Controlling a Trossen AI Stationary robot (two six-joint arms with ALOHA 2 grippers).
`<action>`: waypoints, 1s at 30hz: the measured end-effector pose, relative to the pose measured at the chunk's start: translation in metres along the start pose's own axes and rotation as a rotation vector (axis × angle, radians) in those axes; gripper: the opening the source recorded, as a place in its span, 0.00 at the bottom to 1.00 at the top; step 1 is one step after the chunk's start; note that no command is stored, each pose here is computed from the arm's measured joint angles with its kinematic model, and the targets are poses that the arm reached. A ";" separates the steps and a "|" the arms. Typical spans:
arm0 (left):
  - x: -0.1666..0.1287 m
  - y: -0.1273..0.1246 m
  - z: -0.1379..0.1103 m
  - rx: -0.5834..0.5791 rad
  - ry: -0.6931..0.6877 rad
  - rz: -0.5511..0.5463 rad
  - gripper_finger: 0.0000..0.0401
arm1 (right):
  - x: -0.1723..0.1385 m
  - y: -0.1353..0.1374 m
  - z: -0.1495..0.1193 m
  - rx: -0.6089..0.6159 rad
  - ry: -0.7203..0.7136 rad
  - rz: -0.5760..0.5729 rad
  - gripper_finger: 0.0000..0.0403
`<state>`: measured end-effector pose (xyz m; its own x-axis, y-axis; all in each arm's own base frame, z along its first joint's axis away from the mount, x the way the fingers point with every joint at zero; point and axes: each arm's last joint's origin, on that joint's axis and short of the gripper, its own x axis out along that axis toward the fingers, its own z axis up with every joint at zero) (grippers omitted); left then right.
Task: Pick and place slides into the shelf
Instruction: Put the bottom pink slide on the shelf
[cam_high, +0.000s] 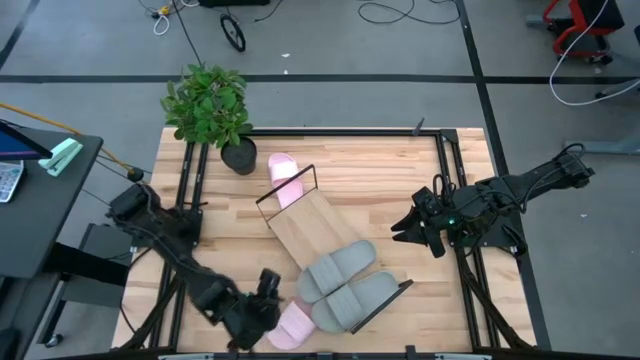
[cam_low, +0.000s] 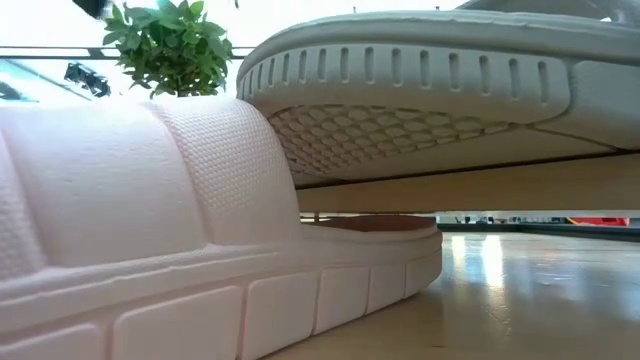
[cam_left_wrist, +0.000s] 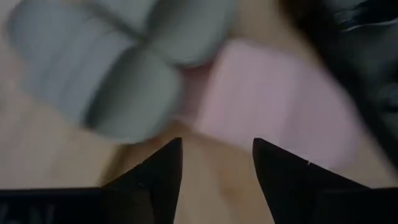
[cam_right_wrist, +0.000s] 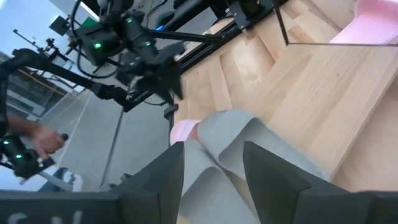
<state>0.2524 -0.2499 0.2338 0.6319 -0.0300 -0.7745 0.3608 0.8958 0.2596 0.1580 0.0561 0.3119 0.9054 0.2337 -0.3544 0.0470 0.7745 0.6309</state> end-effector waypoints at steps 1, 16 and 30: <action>-0.002 -0.005 0.000 0.006 -0.013 -0.022 0.49 | 0.000 0.000 0.000 -0.010 -0.001 0.000 0.42; 0.005 -0.030 0.007 0.154 -0.141 -0.007 0.52 | 0.003 0.000 -0.001 -0.079 0.003 -0.012 0.42; 0.038 -0.042 0.001 0.212 -0.101 0.001 0.53 | 0.003 0.000 -0.001 -0.073 0.005 -0.011 0.42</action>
<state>0.2616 -0.2891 0.1941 0.6941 -0.0832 -0.7151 0.4893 0.7832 0.3837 0.1601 0.0567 0.3103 0.9031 0.2275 -0.3643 0.0260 0.8177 0.5750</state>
